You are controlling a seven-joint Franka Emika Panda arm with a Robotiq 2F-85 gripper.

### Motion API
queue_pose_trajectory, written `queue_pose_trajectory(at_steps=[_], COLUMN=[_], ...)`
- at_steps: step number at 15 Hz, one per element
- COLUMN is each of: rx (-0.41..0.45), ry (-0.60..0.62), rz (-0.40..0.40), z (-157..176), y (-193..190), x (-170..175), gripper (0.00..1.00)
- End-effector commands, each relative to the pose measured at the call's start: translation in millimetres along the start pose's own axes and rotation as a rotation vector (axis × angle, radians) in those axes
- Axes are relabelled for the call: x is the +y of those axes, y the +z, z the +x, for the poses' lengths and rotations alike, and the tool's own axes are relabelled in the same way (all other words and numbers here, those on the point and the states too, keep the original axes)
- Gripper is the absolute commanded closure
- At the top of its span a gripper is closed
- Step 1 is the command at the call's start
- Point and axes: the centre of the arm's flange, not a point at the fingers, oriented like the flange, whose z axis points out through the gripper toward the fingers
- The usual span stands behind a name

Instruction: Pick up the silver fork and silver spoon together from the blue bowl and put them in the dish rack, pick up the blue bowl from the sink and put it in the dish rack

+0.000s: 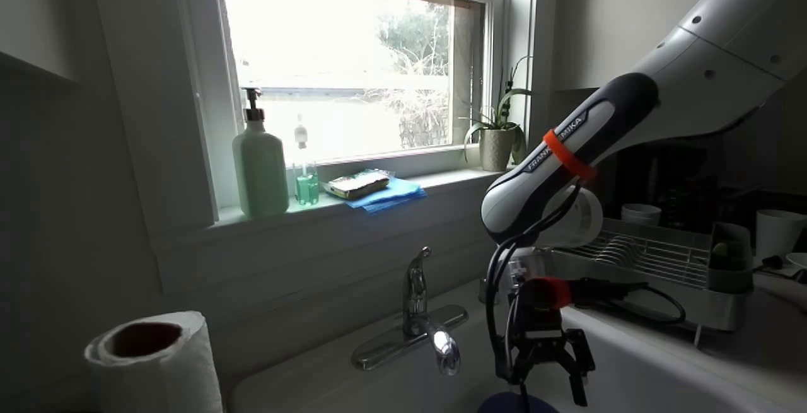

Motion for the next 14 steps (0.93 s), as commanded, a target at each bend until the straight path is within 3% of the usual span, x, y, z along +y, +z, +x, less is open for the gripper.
queue_pose_trajectory(at_steps=[1, 7, 14], rx=[0.035, 0.109, 0.155], ry=[0.057, 0.128, 0.211], rz=[0.025, 0.044, 0.135], z=[14.2, 39.4, 55.6], y=[32.2, 54.8, 65.2], x=[11.1, 20.4, 13.9], gripper=[0.00, 0.00, 0.00])
